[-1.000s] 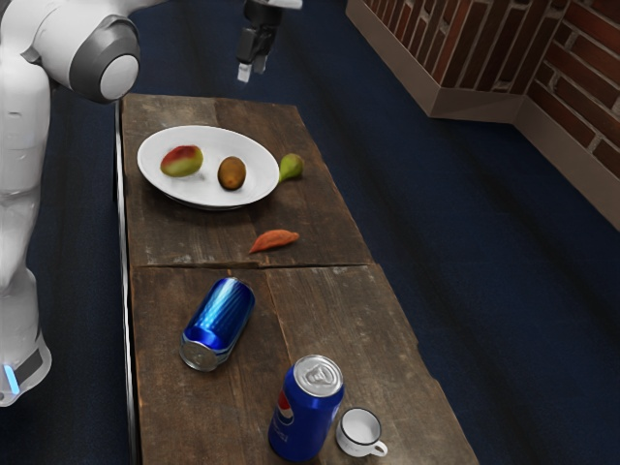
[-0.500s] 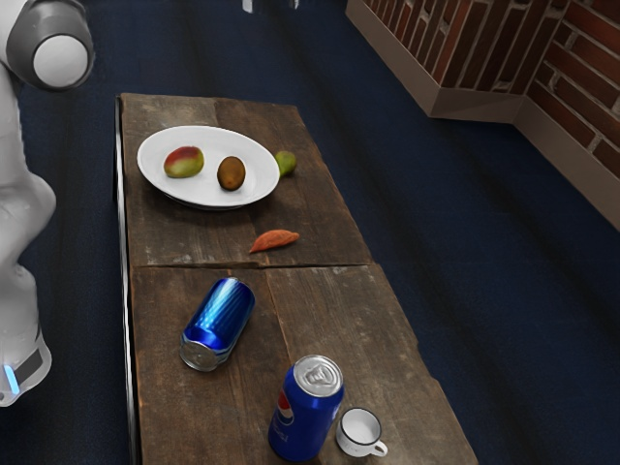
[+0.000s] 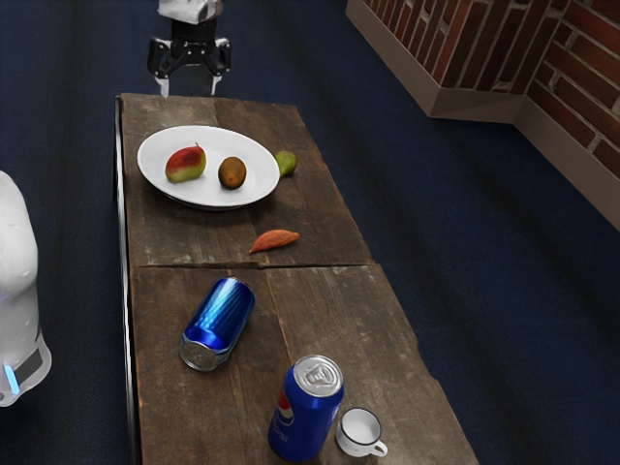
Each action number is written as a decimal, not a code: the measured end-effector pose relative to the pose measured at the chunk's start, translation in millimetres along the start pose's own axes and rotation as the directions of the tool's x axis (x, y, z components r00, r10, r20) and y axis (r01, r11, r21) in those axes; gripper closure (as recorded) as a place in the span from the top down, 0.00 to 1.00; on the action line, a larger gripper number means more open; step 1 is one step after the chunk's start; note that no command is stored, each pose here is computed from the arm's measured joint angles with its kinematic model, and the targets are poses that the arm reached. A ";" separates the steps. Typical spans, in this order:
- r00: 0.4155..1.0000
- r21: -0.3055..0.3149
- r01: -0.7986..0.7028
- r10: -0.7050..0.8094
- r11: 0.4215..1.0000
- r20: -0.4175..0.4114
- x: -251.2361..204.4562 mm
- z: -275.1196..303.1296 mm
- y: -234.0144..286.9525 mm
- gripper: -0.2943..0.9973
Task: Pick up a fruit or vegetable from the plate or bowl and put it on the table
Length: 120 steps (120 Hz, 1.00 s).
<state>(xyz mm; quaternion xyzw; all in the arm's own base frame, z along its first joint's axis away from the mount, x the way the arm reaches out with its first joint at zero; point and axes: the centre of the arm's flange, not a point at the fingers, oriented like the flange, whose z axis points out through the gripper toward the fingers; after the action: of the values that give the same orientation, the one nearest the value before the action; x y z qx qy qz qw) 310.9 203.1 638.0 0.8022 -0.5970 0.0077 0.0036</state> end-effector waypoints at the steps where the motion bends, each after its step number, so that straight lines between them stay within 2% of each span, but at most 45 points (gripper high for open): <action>1: 1.000 0.003 -0.002 0.002 1.000 0.001 0.1 1.4 -1.7 0.77; 20: 0.996 0.011 -0.088 0.088 0.996 -0.034 -16.1 28.8 -30.4 0.77; 32: 0.983 0.005 -0.179 0.179 0.984 -0.032 -11.7 17.7 -37.0 0.77; 47: 0.937 -0.101 -0.341 0.346 0.934 0.035 14.3 32.7 -62.4 0.76; 56: 0.912 -0.148 -0.398 0.408 0.905 0.043 18.5 42.4 -69.8 0.77; 75: 0.876 -0.162 -0.467 0.480 0.869 0.052 16.8 42.1 -73.0 0.77; 92: 0.800 -0.178 -0.580 0.597 0.795 0.060 36.6 37.5 -79.8 0.77; 120: 0.734 -0.257 -0.651 0.678 0.715 0.028 34.6 62.5 -123.3 0.77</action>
<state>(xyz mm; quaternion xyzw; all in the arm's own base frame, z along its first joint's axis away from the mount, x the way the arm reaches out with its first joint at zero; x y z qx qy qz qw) 439.4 204.5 576.5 0.5266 -0.8411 -0.1088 0.0575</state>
